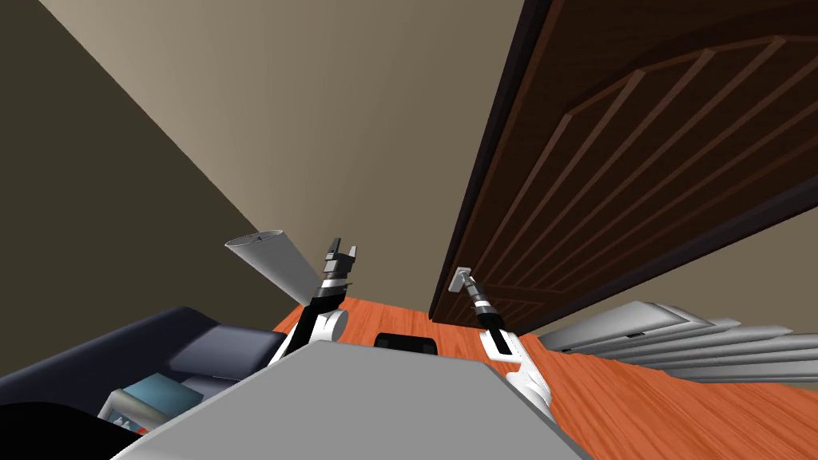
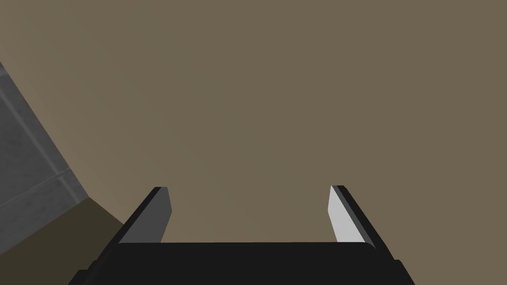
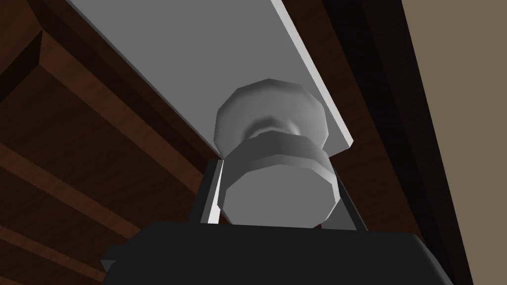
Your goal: Pull the door open
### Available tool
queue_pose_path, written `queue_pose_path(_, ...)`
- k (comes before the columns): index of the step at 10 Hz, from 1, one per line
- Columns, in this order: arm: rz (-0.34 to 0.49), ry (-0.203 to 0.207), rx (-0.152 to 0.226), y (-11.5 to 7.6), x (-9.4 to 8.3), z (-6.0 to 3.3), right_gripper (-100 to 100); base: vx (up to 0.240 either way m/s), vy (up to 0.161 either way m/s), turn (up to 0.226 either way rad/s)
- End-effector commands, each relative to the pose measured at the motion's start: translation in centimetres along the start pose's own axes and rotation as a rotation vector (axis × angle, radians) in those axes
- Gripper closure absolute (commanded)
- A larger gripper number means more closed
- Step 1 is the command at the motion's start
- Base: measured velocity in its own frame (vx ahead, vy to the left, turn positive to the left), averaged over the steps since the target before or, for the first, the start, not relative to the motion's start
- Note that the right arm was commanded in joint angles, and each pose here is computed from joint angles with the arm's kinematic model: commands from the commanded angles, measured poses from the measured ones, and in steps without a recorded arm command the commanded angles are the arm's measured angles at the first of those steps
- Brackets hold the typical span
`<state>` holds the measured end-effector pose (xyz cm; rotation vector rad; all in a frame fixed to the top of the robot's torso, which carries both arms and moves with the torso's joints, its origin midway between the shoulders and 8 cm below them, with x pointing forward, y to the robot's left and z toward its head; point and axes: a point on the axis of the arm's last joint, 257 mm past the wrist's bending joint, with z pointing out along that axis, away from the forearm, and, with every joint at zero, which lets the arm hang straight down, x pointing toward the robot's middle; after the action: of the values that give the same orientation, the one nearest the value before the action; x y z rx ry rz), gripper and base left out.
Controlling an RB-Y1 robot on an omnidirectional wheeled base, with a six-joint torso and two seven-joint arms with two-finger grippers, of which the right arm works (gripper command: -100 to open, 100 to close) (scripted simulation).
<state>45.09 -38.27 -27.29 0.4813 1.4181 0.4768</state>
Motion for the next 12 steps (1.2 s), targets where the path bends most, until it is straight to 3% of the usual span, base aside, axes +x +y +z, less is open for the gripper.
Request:
queue_pose_path(1, 0.065, -0.011, -0.01, 0.5, -0.1, 0.21, 100, -0.061, -0.041, 0.071)
queue_pose_path(2, 0.136, -0.025, -0.006, 0.5, -0.4, 0.27, 100, -0.059, -0.037, 0.101)
queue_pose_path(3, 0.14, -0.026, -0.006, 0.5, -0.4, 0.27, 100, -0.051, -0.035, 0.072)
queue_pose_path(4, 0.217, -0.041, -0.002, 0.5, -0.6, 0.32, 100, -0.051, -0.043, 0.12)
queue_pose_path(12, 0.613, -0.113, 0.012, 0.0, -1.8, 0.53, 100, -0.071, -0.044, 0.116)
